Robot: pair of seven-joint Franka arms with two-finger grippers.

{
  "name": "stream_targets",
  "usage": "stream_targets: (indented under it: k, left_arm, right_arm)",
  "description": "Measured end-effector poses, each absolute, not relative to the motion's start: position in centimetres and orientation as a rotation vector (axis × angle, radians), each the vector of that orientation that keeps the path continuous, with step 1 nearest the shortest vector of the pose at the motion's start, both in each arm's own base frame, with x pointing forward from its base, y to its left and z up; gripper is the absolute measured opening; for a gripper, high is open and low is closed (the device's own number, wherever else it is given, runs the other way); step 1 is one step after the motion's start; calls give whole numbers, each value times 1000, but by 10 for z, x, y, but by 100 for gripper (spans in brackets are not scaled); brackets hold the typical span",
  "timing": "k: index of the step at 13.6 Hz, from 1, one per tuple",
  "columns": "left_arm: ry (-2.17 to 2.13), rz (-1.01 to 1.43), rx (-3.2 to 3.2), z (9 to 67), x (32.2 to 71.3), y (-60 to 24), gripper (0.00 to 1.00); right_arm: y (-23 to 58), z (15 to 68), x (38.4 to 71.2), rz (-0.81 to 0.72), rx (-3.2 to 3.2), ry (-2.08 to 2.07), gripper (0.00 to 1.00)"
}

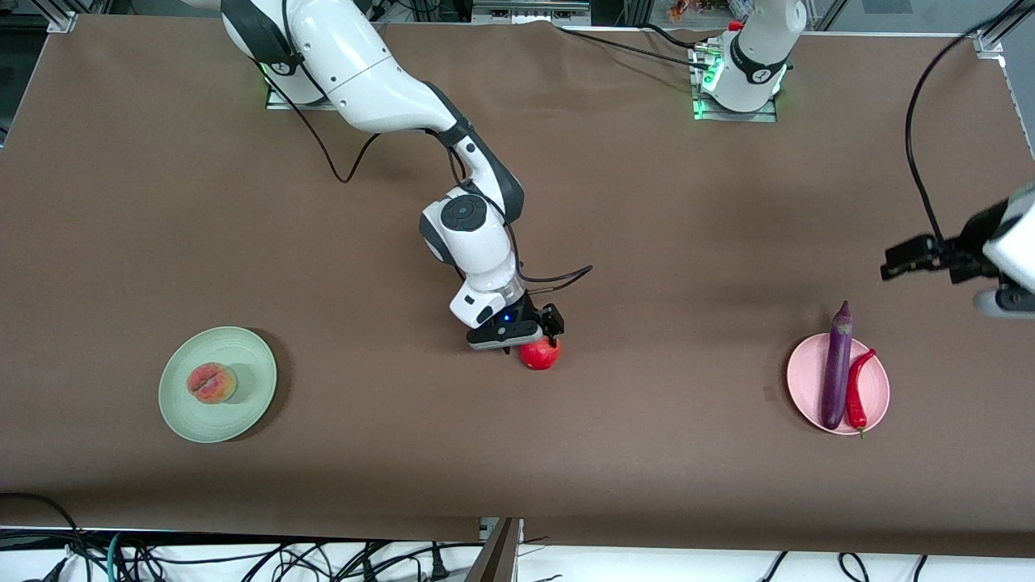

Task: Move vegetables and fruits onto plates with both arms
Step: 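Reach the right gripper to the pomegranate while the left gripper withdraws, then close the right gripper around the red pomegranate and lift it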

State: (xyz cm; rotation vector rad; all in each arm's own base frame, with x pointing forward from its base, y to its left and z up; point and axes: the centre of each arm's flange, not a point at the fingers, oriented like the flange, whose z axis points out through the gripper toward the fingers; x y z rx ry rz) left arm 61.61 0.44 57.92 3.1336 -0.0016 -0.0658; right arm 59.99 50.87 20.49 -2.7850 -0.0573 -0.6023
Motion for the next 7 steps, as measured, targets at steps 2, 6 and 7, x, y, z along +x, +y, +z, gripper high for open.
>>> stream_targets:
  k: [2, 6, 7]
  left_arm:
    - [49, -45, 3164, 588, 587, -19, 100]
    - [30, 19, 3180, 581, 544, -43, 100]
    - [32, 10, 3182, 578, 540, -43, 100]
  right_arm:
    - [511, 204, 601, -610, -2782, -61, 100]
    - [512, 205, 601, -615, -2773, -46, 97]
    - [512, 205, 601, -620, -2767, -41, 97]
